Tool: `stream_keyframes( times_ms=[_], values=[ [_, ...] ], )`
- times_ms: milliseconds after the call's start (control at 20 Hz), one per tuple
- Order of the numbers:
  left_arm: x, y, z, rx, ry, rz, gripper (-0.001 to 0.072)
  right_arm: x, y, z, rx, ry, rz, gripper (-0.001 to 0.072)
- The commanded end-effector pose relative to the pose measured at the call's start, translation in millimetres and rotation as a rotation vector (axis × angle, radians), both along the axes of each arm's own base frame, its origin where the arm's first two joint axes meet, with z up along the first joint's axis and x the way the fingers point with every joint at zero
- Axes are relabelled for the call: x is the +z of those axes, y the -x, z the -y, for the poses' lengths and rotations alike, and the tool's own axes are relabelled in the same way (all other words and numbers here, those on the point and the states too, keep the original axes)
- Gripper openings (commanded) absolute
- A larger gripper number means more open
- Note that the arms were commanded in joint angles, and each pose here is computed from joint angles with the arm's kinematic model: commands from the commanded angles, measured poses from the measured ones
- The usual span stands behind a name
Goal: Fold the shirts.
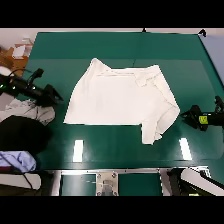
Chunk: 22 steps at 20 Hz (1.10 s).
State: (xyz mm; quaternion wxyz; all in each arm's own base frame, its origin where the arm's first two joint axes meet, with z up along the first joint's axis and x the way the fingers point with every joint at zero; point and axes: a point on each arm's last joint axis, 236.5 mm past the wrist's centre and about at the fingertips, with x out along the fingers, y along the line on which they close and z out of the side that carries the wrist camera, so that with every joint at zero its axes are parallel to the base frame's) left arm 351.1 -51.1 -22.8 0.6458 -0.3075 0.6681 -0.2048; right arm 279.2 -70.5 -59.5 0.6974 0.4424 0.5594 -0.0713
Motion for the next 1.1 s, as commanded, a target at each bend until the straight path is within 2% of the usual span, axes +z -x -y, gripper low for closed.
stream_keyframes(
  times_ms=[0,250,450,500,550,600,800,950,1000,1050],
  values=[
    [-29.8,43.8,-31.6,0.148,-0.11,0.011,0.0471,-18.7,9.3,3.7,-0.037,0.015,-0.029,0.0351],
    [-62.5,57.6,-23.0,0.203,-0.11,-0.004,0.0471,-41.1,-6.8,-9.3,-0.032,-0.084,-0.012,0.0348],
    [-61.6,54.1,-6.3,0.247,-0.025,0.014,0.047,-54.1,-21.4,-24.4,-0.023,-0.159,0.013,0.0345],
    [-62.7,53.6,-2.4,0.262,-0.005,0.018,0.047,-58.4,-21.1,-25.6,-0.02,-0.161,0.005,0.0341],
    [-66.0,54.3,0.1,0.273,0.005,0.025,0.047,-61.3,-21.1,-25.0,-0.02,-0.158,0.002,0.0299],
    [-71.2,54.0,0.8,0.298,0.007,0.03,0.047,-63.2,-20.8,-24.5,-0.019,-0.156,0.0,0.0289],
    [-76.3,40.6,14.6,0.379,0.104,0.094,0.0469,-64.1,-22.0,-22.7,-0.019,-0.146,0.006,0.0289],
    [-94.1,40.9,41.2,0.333,0.163,0.056,0.0465,-64.0,-21.6,-23.0,-0.017,-0.147,0.005,0.0289],
    [-95.6,36.5,44.1,0.322,0.169,0.069,0.0338,-63.9,-21.5,-23.3,-0.017,-0.149,0.004,0.0288],
    [-95.8,32.1,42.5,0.323,0.165,0.078,0.0292,-63.7,-21.4,-23.6,-0.016,-0.15,0.004,0.0289]
  ],
)
